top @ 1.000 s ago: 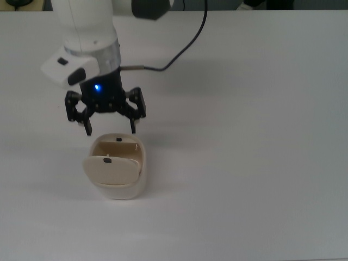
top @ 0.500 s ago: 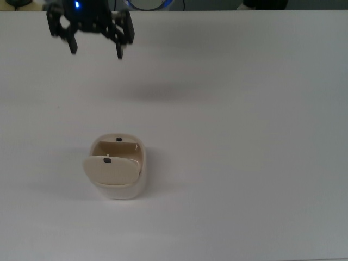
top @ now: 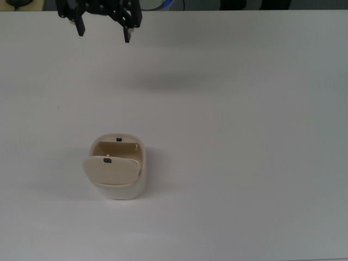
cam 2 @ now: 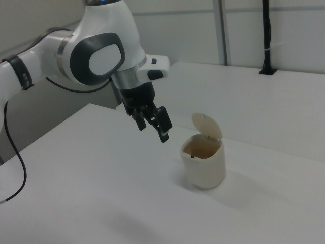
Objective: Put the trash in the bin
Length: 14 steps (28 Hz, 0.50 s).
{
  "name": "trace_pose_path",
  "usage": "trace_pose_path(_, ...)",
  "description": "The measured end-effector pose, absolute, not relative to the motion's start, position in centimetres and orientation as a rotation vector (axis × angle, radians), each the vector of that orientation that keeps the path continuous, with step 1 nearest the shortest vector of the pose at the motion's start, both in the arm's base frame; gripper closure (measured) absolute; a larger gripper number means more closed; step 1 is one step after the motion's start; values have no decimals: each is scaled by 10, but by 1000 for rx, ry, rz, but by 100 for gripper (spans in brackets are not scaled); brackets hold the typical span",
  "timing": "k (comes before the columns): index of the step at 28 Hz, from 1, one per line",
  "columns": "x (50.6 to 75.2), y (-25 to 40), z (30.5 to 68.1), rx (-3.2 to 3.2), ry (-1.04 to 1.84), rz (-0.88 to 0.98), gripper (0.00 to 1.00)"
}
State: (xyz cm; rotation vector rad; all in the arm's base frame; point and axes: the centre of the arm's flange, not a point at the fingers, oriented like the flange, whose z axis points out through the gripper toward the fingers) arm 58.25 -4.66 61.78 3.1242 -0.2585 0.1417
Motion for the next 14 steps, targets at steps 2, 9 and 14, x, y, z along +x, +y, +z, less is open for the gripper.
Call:
trace_pose_path(2, 582, -40, 617, 3129, -196, 128, 0)
trace_pose_path(9, 581, -31, 615, 3127, -98, 99, 0)
trace_pose_path(14, 575, -39, 617, 3127, -116, 58, 0)
